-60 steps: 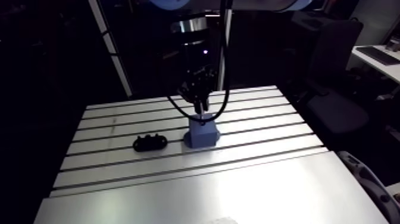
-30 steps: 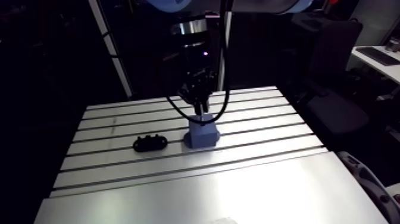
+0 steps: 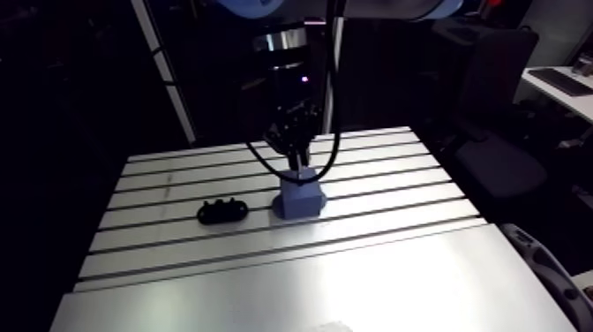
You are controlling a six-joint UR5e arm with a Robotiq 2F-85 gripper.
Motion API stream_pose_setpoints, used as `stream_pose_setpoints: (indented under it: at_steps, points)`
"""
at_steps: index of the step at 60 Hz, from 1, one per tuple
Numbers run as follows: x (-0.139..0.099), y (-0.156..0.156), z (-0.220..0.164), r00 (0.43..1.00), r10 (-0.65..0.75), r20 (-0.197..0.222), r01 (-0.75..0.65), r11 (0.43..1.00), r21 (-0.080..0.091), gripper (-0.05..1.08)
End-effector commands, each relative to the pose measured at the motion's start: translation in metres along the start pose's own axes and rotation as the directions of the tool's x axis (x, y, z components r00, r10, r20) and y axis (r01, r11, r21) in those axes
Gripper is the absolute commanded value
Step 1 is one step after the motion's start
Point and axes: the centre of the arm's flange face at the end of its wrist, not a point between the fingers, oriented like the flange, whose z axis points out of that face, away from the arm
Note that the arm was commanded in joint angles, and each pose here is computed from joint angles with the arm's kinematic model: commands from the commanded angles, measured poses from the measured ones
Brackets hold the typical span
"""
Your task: Pick up the M10 bolt and insert it into the hex recess until seated.
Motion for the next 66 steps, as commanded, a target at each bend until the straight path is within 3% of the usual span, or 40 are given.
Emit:
stream_pose_setpoints:
  at_steps: [1,66]
  points:
    - [0.0004,0.0004,0.0012,1.000,0.000,0.002,0.000,1.000,0.000,0.96]
    - [0.0044,0.0036,0.0074,1.000,-0.002,0.007,0.002,1.000,0.007,0.96]
